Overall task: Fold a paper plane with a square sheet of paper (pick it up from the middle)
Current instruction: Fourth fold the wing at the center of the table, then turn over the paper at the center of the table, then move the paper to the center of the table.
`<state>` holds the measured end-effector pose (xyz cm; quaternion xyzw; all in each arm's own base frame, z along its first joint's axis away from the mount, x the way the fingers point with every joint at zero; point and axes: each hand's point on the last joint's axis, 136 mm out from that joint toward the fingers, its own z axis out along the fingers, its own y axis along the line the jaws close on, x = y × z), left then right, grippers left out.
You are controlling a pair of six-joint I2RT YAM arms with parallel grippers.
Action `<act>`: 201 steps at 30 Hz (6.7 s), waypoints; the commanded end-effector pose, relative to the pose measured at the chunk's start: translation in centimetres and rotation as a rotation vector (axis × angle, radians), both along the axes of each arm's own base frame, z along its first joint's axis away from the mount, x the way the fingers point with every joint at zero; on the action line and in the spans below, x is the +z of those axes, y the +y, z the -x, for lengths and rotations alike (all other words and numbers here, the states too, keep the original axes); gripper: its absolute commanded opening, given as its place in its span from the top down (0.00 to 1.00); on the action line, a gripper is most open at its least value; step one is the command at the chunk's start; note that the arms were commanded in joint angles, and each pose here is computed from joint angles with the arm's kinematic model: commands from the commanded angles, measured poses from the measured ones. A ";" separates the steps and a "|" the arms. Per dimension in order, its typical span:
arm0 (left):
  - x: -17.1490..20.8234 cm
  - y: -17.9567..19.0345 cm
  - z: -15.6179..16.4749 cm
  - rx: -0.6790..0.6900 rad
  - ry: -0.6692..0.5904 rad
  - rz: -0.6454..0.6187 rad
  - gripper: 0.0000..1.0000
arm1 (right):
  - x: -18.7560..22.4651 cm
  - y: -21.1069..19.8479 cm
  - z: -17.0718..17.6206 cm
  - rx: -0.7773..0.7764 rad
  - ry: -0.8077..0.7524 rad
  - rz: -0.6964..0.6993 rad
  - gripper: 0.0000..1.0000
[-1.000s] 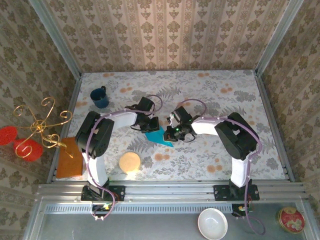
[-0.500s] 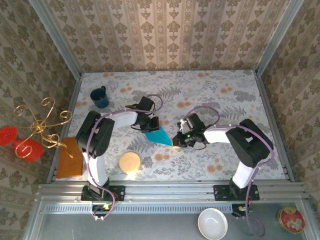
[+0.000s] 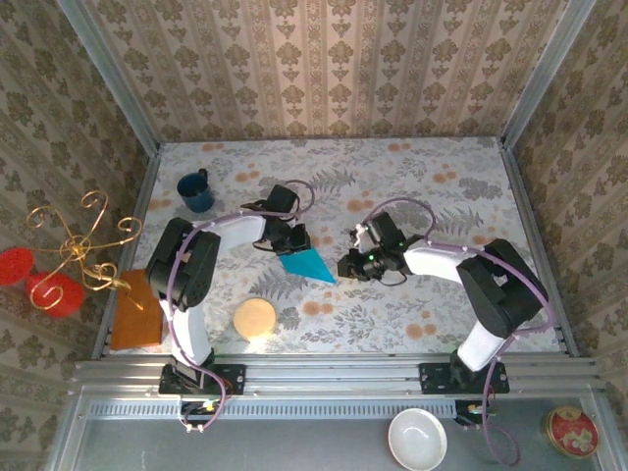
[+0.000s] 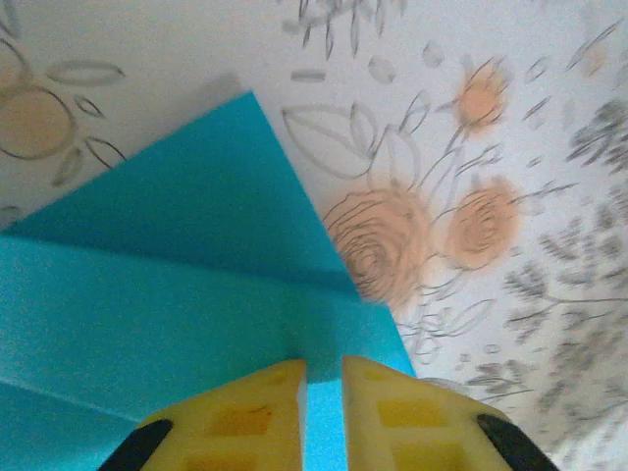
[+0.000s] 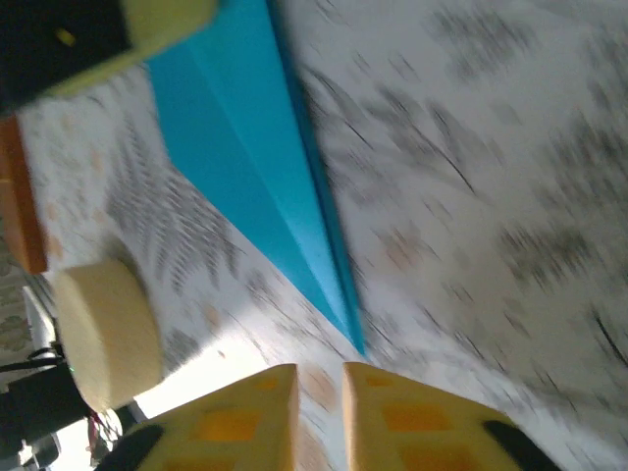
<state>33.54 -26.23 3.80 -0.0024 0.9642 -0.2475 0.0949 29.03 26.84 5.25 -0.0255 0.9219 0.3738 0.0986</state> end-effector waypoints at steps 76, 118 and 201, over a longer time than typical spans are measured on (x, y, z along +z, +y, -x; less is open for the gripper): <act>19.4 -3.5 2.7 -0.115 -0.412 0.835 0.62 | 19.7 2.9 -9.5 -0.154 -0.246 -0.777 0.96; 10.4 3.7 1.1 -0.234 -0.429 -0.495 0.86 | 14.6 -9.7 -8.3 -0.449 -0.419 -0.124 0.47; -0.4 2.8 -0.2 -0.025 -0.065 -0.044 0.44 | 6.9 -11.3 -7.7 -0.563 -0.186 -0.058 0.40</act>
